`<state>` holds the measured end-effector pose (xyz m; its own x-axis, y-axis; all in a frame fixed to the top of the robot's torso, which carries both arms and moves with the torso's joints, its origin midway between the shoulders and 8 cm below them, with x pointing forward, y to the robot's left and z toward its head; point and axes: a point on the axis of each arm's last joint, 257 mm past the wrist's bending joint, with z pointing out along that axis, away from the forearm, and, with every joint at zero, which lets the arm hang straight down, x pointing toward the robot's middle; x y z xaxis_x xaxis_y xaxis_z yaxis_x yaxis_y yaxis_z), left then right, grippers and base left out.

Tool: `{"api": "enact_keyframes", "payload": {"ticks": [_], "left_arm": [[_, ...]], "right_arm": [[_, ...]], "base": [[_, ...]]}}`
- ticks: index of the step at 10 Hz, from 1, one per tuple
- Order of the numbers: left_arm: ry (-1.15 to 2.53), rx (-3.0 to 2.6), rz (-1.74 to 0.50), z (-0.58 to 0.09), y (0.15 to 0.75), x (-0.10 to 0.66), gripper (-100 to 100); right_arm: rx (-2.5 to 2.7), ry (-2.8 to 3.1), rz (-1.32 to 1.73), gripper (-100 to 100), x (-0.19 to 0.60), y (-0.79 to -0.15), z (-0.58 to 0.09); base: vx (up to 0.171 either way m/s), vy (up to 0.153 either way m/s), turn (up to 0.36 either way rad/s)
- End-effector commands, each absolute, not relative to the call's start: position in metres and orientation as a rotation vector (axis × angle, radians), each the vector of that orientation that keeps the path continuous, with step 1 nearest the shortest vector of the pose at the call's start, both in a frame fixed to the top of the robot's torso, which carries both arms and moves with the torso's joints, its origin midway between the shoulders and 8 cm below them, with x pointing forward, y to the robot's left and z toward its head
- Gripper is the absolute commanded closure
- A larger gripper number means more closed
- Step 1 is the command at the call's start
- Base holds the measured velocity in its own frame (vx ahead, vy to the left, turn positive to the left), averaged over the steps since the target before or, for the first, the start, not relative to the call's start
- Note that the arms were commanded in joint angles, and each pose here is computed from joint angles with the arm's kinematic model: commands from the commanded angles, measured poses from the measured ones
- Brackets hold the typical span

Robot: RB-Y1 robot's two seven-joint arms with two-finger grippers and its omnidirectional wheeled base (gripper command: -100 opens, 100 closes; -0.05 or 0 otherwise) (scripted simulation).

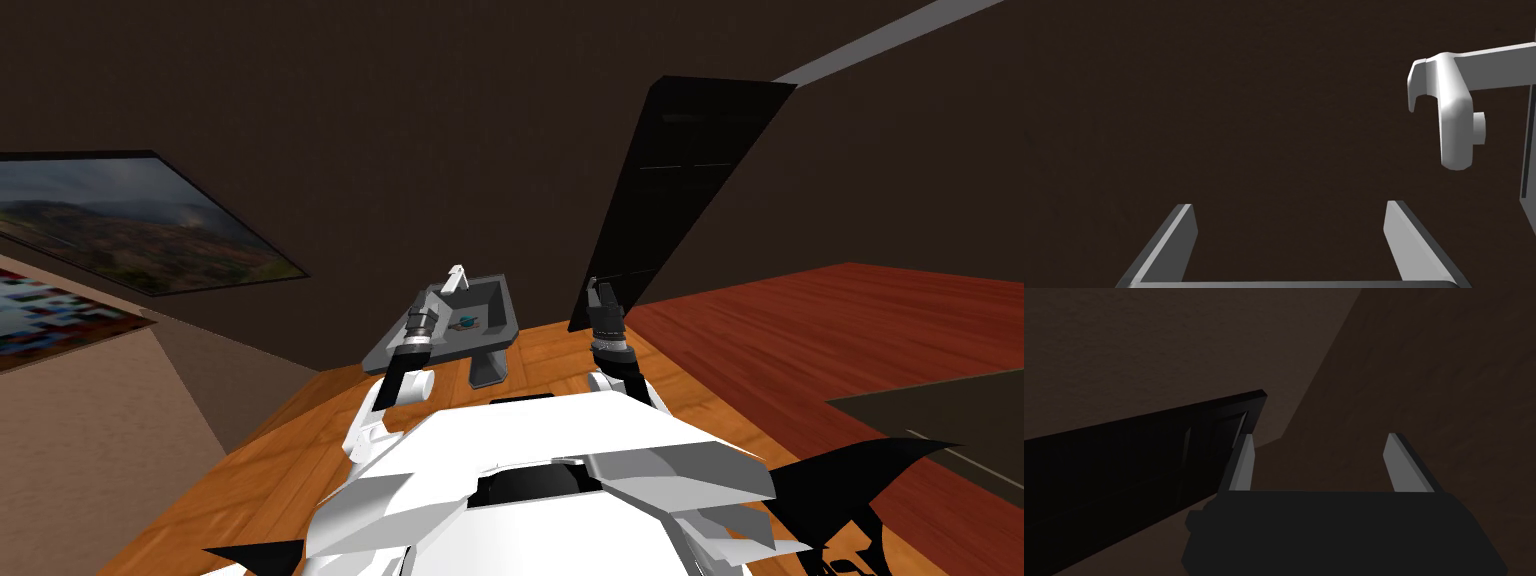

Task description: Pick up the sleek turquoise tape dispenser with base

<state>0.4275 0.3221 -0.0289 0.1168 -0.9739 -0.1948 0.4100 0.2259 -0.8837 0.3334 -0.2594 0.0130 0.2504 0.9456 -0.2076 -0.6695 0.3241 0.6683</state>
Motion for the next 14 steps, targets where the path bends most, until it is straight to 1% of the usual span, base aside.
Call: {"api": "enact_keyframes", "payload": {"ticks": [1,14], "left_arm": [[0.957,-0.808,-1.161,-0.037,0.326,0.434,-100],[1.074,-1.094,-1.069,-0.087,0.374,0.477,-100]], "right_arm": [[0.502,0.653,1.164,0,0.333,-0.259,0.013],[0.502,0.653,1.164,0,0.333,-0.259,0.013]], "base": [[-0.004,-0.005,0.022],[0.0,-0.001,0.012]]}}
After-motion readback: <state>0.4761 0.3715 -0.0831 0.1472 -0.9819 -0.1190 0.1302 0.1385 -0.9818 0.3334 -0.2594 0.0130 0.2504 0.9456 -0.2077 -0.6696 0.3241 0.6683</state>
